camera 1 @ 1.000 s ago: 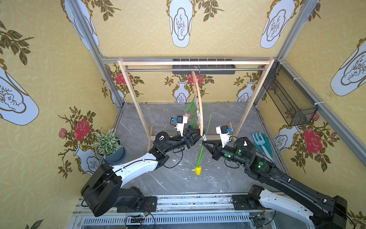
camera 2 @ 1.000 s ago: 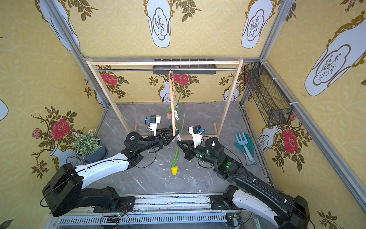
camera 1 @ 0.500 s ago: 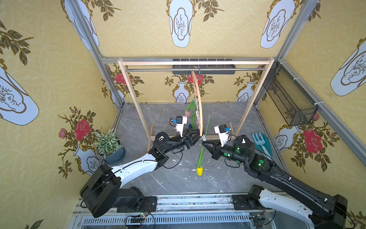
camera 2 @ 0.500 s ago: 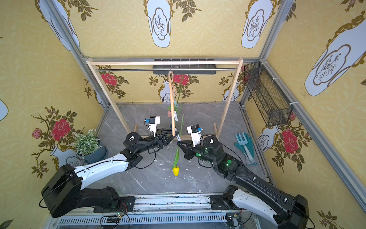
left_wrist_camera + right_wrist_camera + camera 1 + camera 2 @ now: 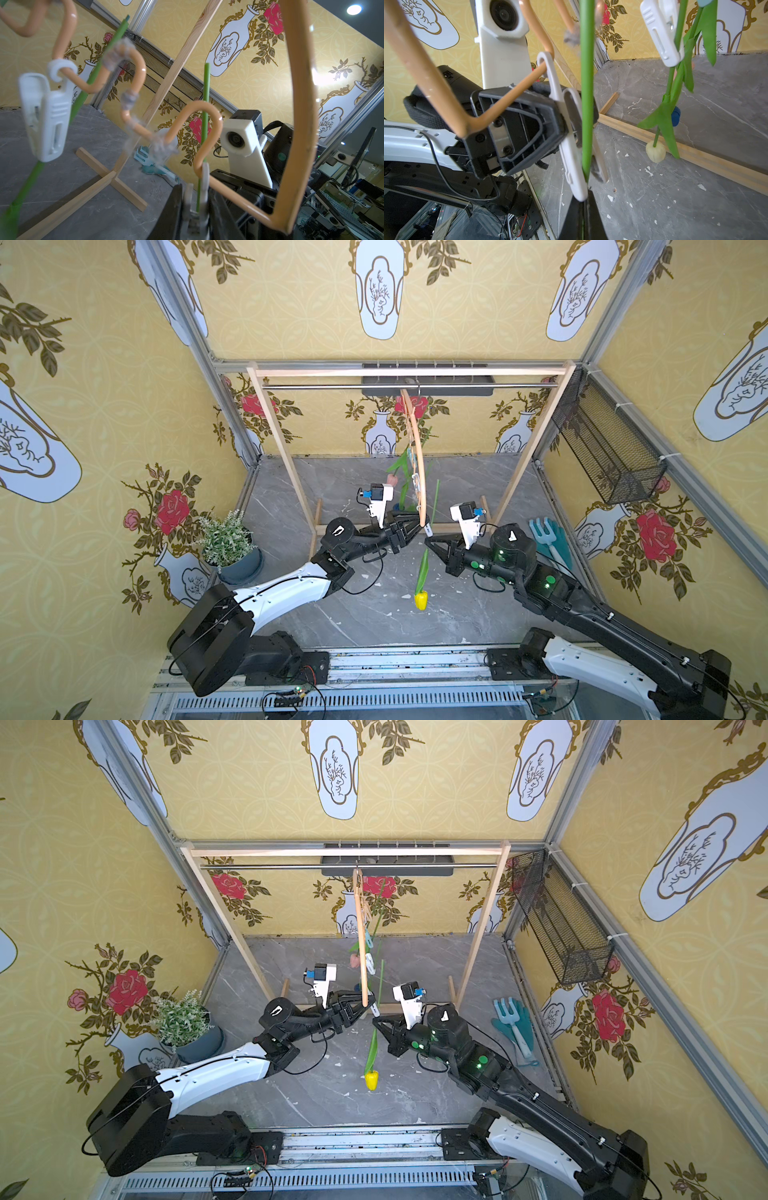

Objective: Dry the flowers on a clothes hanger
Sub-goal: Clamp the flower onto the hanger.

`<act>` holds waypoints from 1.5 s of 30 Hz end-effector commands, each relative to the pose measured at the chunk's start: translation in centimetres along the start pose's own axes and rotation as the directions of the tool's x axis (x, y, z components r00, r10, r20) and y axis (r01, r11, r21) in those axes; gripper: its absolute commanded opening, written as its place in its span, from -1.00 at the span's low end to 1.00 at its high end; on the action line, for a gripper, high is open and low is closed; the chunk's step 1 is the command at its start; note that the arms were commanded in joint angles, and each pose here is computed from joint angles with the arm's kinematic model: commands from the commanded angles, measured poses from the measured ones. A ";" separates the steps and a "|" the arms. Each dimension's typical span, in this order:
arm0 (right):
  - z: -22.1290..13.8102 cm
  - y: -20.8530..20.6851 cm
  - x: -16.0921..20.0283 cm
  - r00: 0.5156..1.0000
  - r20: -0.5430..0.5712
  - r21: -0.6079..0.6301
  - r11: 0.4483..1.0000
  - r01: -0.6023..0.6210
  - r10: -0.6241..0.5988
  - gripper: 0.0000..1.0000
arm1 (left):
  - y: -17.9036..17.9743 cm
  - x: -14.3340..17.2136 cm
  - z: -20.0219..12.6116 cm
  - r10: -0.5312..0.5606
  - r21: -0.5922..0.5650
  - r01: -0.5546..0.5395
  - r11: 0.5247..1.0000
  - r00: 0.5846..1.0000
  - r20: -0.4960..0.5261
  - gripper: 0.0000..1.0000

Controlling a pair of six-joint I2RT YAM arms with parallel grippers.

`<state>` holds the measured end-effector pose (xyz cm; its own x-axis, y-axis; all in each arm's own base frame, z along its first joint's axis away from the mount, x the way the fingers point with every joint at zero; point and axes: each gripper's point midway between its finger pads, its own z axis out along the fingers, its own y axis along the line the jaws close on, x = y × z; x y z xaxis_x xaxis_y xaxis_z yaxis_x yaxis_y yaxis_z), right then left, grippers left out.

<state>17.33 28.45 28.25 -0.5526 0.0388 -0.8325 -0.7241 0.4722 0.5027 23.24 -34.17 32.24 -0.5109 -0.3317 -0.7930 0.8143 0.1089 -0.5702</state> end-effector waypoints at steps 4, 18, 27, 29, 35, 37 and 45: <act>-0.2 1.5 -0.8 0.999 0.026 -0.068 0.997 0.023 -0.022 -1.00 | 0.9 0.9 -0.1 0.001 -0.032 -0.002 0.999 1.000 -0.018 -0.30; -0.5 1.4 -0.8 0.999 0.031 -0.064 0.998 0.026 -0.024 -1.00 | 0.5 0.7 -0.6 0.011 -0.023 -0.011 1.000 1.000 0.003 0.09; -0.4 1.4 -0.8 0.999 0.028 -0.064 0.998 0.023 -0.021 -1.00 | 0.1 0.6 -0.9 0.020 -0.017 -0.020 1.000 1.000 0.005 0.14; -0.3 1.4 -0.7 0.999 0.026 -0.063 0.998 0.022 -0.021 -1.00 | -0.1 0.7 -0.9 0.020 -0.007 -0.020 1.000 1.000 0.000 0.17; -0.2 1.4 -0.8 0.999 0.025 -0.064 0.998 0.025 -0.023 -1.00 | -0.7 0.6 -1.3 0.039 0.007 -0.039 0.999 0.999 0.001 0.27; -0.2 1.4 -0.8 0.999 0.022 -0.064 0.998 0.025 -0.023 -1.00 | -0.8 0.6 -1.5 0.047 0.004 -0.047 0.999 0.999 -0.002 0.29; -0.3 1.5 -1.0 0.999 0.027 -0.065 0.998 0.026 -0.025 -1.00 | -0.7 1.1 -1.9 0.068 -0.015 -0.068 0.998 0.997 -0.032 0.30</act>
<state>16.63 28.72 28.58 -0.5507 0.0246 -0.8344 -0.7453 0.4357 0.5047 21.71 -32.92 31.89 -0.4738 -0.3110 -0.8239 0.8362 0.1345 -0.5317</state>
